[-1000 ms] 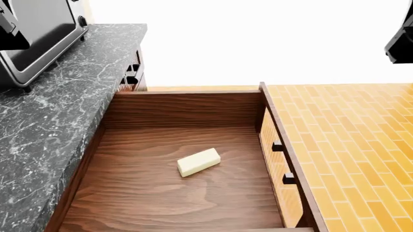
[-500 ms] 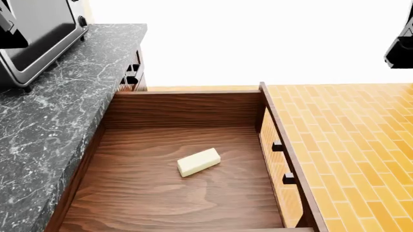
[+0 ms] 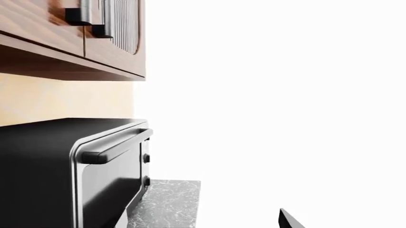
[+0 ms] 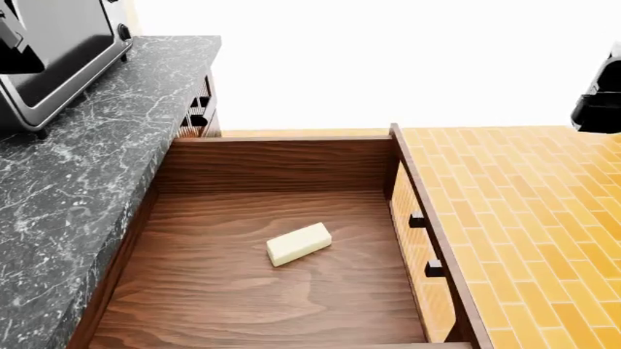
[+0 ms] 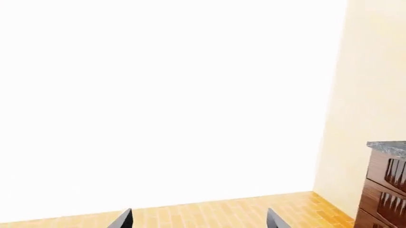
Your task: Close the right drawer.
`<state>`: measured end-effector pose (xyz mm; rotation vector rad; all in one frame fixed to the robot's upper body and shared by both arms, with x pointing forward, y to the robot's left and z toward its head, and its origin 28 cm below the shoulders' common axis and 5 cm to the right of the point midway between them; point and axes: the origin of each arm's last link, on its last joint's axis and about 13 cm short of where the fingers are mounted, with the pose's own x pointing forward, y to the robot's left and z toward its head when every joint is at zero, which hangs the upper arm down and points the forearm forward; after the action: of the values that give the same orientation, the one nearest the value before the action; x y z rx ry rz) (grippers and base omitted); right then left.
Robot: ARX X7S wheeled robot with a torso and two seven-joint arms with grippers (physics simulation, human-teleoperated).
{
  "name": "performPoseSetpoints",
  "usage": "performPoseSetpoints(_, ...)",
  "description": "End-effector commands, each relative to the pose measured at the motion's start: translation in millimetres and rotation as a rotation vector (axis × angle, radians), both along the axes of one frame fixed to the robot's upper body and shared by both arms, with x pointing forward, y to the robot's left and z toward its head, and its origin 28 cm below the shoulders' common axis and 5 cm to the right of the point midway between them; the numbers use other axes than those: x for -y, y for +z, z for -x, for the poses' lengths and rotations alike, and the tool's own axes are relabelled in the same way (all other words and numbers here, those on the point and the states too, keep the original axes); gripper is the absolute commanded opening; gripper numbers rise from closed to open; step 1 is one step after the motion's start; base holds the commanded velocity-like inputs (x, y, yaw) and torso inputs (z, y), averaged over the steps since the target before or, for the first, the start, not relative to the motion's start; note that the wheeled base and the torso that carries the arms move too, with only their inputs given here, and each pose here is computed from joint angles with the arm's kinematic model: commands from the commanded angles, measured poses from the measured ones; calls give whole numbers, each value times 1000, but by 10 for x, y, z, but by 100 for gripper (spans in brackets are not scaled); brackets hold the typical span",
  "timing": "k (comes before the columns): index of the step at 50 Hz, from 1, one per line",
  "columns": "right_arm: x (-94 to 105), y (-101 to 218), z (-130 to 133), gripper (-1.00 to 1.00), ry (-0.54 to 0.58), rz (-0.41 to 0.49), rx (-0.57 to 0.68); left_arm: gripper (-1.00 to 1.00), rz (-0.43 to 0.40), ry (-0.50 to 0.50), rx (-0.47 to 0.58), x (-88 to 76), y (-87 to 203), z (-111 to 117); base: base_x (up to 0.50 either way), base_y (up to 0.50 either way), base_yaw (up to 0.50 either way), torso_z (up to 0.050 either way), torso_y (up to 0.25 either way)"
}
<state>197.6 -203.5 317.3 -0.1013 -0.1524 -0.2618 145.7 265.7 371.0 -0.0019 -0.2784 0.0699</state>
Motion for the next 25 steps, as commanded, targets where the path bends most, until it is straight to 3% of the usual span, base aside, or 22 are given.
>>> performPoseSetpoints(1, 121, -91, -75, 100, -55, 24, -84, 100, -1, -1, -2, 4, -2, -1, 0, 0, 0, 0, 0)
performPoseSetpoints(8, 165, -175, -121, 100, -55, 23, -139, 100, -1, 0, -1, 3, 2, 2, 0, 0, 0, 0, 0)
performPoseSetpoints(10, 173, -187, -109, 100, -13, -28, -153, 100, 0, 0, 0, 1, 5, 6, 0, 0, 0, 0, 0)
performPoseSetpoints(16, 213, -257, -149, 100, -34, 8, -176, 100, 1, 0, -1, 2, 2, 4, 0, 0, 0, 0, 0)
performPoseSetpoints(18, 220, -301, -157, 100, 17, -23, -205, 100, 2, 0, 1, 1, 10, 8, 0, 0, 0, 0, 0)
performPoseSetpoints(25, 269, -437, -188, 100, -1, -51, -309, 100, 3, -2, 1, 3, 12, 12, 0, 0, 0, 0, 0)
